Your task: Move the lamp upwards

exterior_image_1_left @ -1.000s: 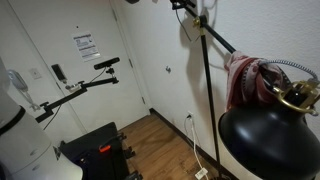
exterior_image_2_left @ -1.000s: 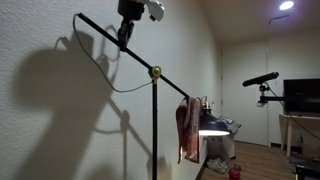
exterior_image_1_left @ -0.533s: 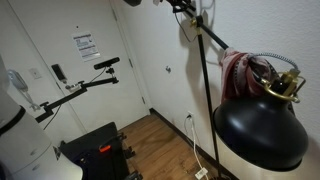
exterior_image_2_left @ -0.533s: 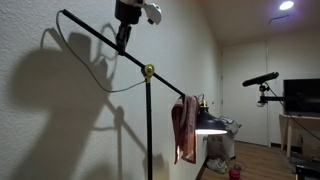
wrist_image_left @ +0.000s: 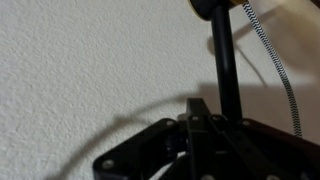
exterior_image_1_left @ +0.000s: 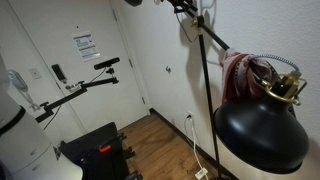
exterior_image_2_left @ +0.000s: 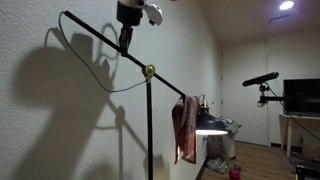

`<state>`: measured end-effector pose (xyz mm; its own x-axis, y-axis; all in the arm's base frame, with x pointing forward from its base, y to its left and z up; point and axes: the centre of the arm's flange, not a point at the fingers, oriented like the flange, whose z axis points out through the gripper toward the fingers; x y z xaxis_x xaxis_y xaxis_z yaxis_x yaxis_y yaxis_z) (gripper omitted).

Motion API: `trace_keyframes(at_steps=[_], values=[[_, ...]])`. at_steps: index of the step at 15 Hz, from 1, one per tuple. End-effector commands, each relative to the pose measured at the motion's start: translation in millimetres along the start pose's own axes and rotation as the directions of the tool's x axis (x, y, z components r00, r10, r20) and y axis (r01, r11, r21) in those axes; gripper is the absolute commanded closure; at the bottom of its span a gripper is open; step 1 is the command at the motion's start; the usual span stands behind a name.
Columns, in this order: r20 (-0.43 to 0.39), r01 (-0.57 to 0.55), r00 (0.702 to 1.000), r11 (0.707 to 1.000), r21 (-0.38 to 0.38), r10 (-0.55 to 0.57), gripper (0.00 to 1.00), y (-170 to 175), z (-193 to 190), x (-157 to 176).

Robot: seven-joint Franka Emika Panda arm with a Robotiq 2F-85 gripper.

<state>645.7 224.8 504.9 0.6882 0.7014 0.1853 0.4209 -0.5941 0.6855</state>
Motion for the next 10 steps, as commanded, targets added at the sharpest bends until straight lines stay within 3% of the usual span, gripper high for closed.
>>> trace_keyframes(at_steps=[1, 10], values=[[0.094, 0.068, 0.993, 0.998, -0.011, -0.067, 1.00, -33.4, 30.0, 7.8], [0.252, 0.177, 0.956, 0.979, -0.099, -0.148, 1.00, -38.6, 45.8, -2.1]])
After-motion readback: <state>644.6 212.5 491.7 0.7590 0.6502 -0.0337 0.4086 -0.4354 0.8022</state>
